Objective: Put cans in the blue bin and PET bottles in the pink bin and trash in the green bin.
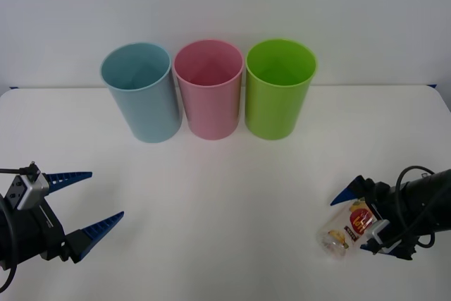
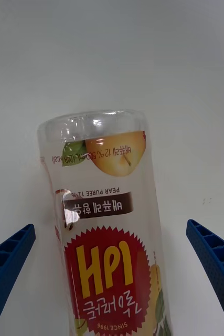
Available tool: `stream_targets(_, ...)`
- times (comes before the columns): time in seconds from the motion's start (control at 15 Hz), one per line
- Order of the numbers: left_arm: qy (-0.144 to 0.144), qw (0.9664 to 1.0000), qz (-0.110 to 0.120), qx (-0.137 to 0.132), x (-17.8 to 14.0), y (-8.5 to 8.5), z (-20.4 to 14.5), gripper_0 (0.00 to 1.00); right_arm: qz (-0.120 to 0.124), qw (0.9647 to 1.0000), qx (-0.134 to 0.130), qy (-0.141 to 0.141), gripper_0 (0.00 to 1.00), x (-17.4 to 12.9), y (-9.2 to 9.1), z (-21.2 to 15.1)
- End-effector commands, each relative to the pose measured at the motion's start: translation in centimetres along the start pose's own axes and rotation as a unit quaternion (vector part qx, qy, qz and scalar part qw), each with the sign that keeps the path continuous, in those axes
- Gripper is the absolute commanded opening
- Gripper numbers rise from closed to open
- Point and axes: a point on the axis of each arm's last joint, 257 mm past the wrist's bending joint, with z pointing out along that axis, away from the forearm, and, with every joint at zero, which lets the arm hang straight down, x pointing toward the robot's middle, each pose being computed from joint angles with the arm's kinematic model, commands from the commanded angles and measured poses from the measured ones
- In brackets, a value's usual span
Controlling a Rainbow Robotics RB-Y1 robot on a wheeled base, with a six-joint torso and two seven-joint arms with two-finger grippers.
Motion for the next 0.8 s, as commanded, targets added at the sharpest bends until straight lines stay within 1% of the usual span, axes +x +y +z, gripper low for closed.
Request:
stream_targets(0.07, 0.0, 1.0, 0.0, 0.0, 0.0, 0.0, 0.0, 1.0, 0.003, 1.0, 0.0, 0.007, 1.0, 0.6, -0.1, 0.2)
stream_targets(0.53, 0.0, 1.0, 0.0, 0.0, 0.0, 0.0, 0.0, 1.0, 0.006, 0.9998, 0.006, 0.015, 1.0, 1.0, -0.4, 0.3)
stream_targets(0.6, 0.0, 1.0, 0.0, 0.0, 0.0, 0.0, 0.0, 1.0, 0.002, 0.9998, 0.008, 0.017, 1.0, 1.1, -0.5, 0.3)
stream_targets(0.67, 0.0, 1.0, 0.0, 0.0, 0.0, 0.0, 0.0, 1.0, 0.001, 0.9997, 0.011, 0.021, 0.47, 1.3, -0.7, 0.3)
stream_targets(0.73, 0.0, 1.0, 0.0, 0.0, 0.0, 0.0, 0.0, 1.0, 0.0, 0.9995, 0.013, 0.028, 0.1, 1.7, -0.7, 0.3)
stream_targets(0.8, 0.0, 1.0, 0.0, 0.0, 0.0, 0.0, 0.0, 1.0, -0.001, 0.9994, 0.015, 0.032, 0.0, 1.9, -0.9, 0.3)
